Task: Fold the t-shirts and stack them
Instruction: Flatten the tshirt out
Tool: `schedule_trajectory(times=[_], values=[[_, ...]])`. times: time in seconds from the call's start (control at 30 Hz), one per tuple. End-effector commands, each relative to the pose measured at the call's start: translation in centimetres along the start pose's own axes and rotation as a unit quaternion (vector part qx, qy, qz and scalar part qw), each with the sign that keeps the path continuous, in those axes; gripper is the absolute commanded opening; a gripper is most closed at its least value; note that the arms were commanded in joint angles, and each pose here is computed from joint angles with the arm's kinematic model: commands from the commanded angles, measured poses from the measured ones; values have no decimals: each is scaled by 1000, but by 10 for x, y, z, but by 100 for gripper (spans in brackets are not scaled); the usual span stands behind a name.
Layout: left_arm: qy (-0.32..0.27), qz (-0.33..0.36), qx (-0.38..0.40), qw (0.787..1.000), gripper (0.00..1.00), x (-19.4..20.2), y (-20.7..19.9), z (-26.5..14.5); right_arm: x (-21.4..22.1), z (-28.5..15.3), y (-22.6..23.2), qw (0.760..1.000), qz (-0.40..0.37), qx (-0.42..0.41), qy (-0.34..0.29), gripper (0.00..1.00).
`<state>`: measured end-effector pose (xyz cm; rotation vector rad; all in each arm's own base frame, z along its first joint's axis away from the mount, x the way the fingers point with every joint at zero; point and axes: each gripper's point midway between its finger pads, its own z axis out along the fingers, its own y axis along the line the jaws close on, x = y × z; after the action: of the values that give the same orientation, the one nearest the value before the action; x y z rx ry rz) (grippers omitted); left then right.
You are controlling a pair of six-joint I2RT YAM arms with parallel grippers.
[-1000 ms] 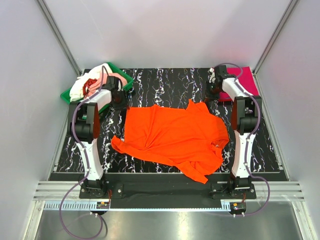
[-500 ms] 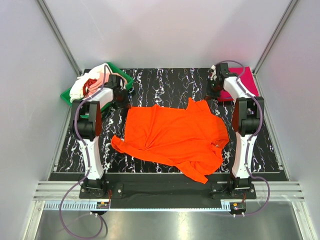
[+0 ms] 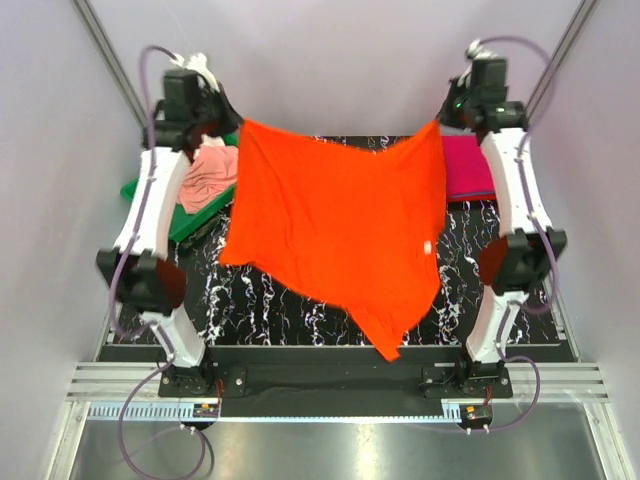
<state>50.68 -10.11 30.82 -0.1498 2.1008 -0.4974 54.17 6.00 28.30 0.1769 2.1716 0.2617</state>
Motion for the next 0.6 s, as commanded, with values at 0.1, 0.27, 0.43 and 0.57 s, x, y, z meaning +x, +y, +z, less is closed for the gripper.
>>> schedule_trajectory(times=[0.1,0.27,0.43,0.57], values=[[-185,28,19,982,0,-96,-48,-146,-133,-173,23,971,-7,-2,-240,0],[-256,42,28,965,0,-110,-65,-224,-147,-261,32,951,1,-20,-308,0],[-327,44,43,943,0,-110,-80,-308,-126,-343,26,935,-3,-16,-355,0],[-353,48,92,930,0,-97,-100,-356,-109,-408,28,910,2,-38,-413,0]])
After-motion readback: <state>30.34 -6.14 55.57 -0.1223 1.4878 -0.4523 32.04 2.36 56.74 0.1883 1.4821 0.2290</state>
